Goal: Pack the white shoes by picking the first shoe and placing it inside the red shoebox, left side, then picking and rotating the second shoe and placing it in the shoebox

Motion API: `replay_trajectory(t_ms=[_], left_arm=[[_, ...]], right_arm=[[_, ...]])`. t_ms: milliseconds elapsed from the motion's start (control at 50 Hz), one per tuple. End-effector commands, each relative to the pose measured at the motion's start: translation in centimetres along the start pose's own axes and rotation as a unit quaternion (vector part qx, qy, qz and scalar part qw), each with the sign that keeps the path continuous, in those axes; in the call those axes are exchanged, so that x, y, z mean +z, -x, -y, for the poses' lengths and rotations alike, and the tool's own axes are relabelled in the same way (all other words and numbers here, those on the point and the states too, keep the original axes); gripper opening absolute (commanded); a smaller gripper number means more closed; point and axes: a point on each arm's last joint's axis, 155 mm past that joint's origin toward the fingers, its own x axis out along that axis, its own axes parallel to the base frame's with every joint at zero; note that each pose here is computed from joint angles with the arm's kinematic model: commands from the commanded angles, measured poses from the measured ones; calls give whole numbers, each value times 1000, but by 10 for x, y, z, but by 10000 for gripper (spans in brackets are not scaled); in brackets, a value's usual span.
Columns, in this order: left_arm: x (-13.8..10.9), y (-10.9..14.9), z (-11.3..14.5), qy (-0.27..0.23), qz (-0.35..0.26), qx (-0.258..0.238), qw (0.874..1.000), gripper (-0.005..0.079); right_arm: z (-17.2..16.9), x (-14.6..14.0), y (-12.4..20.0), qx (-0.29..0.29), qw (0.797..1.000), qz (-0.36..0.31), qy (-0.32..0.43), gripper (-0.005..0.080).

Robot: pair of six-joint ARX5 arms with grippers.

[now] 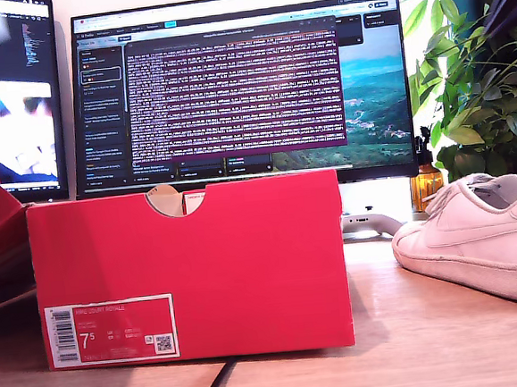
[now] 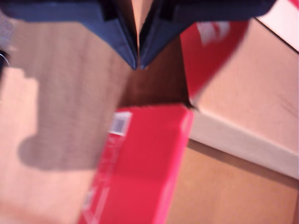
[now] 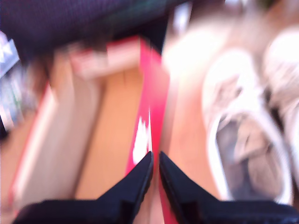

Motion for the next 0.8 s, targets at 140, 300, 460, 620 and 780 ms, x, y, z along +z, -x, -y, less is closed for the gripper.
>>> replay_trajectory(t_ms=[140, 300, 460, 620, 780], left_arm=[[10, -12, -6, 24, 8, 4, 1000, -19], [13, -18, -8, 24, 9, 5, 1000, -19], [20, -21, -14, 26, 22, 16, 999, -19], [26, -21, -13, 26, 34, 10, 999, -19], [26, -21, -12, 27, 34, 9, 999, -19]], right_arm=[[11, -7, -21, -48, 996, -61, 41, 47], [26, -25, -38, -70, 989, -116, 54, 246], [39, -40, -54, -90, 981, -156, 74, 304], [48, -52, -68, -103, 973, -188, 87, 349], [60, -64, -79, -121, 964, -218, 97, 388]])
